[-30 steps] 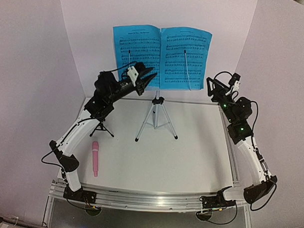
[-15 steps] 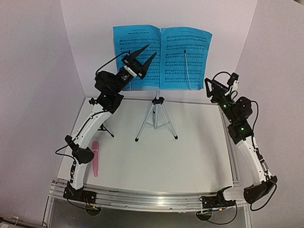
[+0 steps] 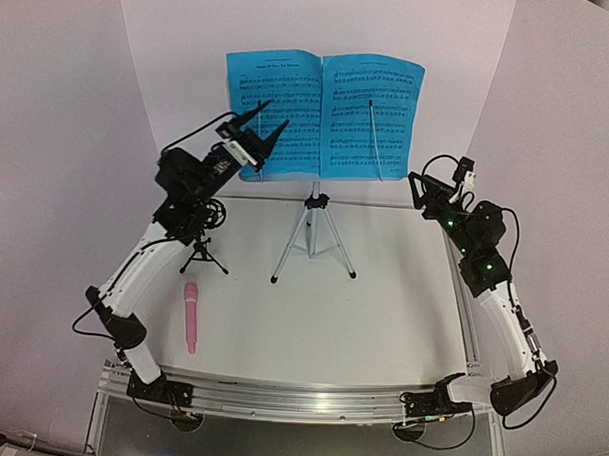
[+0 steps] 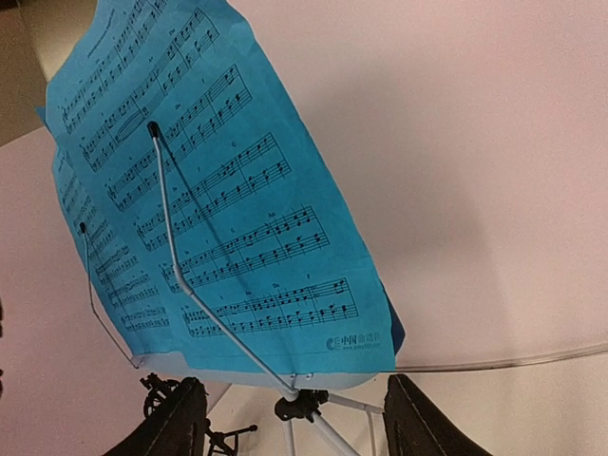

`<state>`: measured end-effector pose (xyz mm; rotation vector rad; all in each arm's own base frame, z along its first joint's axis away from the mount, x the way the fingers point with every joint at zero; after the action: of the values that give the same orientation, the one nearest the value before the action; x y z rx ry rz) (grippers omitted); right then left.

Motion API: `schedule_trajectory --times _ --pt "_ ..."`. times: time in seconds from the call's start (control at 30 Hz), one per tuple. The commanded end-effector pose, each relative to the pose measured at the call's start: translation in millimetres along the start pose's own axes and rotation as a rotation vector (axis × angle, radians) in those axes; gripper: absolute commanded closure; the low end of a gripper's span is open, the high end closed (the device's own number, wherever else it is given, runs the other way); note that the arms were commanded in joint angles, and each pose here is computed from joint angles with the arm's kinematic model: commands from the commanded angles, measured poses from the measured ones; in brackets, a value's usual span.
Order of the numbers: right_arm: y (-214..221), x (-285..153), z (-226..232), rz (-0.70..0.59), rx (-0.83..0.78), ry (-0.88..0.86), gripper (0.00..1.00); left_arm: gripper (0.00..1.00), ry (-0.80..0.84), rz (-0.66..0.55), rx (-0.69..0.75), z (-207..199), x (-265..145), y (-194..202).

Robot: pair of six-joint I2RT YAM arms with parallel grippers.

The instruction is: Set up the instrument practice props

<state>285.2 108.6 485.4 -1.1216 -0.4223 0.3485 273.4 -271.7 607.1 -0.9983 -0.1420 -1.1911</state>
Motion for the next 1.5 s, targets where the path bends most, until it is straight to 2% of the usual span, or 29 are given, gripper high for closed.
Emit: schedule_trajectory --times 0.0,0.27,0.33,0.43,0.57,0.77,0.9,1.03,1.1,1.17,1.2,1.3,1.47 --pt "6.0 -10.9 -1.1 0.068 -0.008 0.037 0.38 0.49 -0.115 0.114 -0.02 47.2 -49.8 -68.1" --pt "72.6 -21.3 -30.0 0.264 0.1 0.157 0.38 0.32 -0.346 0.501 -0.115 61.9 -142.6 -76.3" --pt "93.9 -20.2 -38.9 0.331 0.143 0.184 0.38 0.29 -0.42 0.589 -0.126 61.1 -168.5 -67.5" --pt "122.2 -17.2 -49.5 0.418 0.211 0.21 0.38 0.27 -0.54 0.733 -0.224 68.7 -212.6 -44.7" --pt "151.2 -12.1 -59.5 0.518 0.277 0.242 0.37 0.27 -0.645 0.981 -0.41 48.2 -281.7 -10.4" --pt "174.1 -7.2 -60.4 0.59 0.297 0.262 0.36 0.28 -0.852 1.315 -0.9 -9.1 -368.4 48.6" --pt "178.2 -3.7 -57.5 0.616 0.284 0.267 0.35 0.29 -0.833 1.422 -1.094 -33.5 -377.1 96.6" --pt "180.7 -3.8 -55.8 0.639 0.251 0.275 0.33 0.24 -0.73 1.68 -1.254 -54.3 -374.3 158.4" --pt "181.8 -5.7 -56.4 0.646 0.235 0.29 0.32 0.21 -0.605 1.742 -1.209 -60.2 -372.9 184.2" --pt "182.1 -8.2 -56.4 0.648 0.223 0.293 0.31 0.18 -0.484 1.774 -1.076 -64.1 -376.8 205.1" --pt "182.4 -9.6 -56.5 0.649 0.22 0.295 0.31 0.17 -0.476 1.8 -1.031 -62.6 -380.4 211.2" --pt "184.0 -13.1 -56.9 0.659 0.209 0.297 0.3 0.13 -0.318 1.814 -1.05 -68.1 -380.7 224.0" --pt "183.4 -16.0 -57.4 0.656 0.194 0.306 0.3 0.11 -0.23 2.001 -0.912 -80.9 -391.6 251.7"
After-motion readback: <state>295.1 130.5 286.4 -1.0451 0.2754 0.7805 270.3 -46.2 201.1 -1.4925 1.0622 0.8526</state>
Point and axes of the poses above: each gripper's point midway between its finger pads, its own x axis out along the fingers, its own z axis along the line the jaws close on, y = z × x, the point moved 10 cm from there along -x, back along the fingers, and after that the axes turned 6 degrees about -x, right-handed, at the moved point
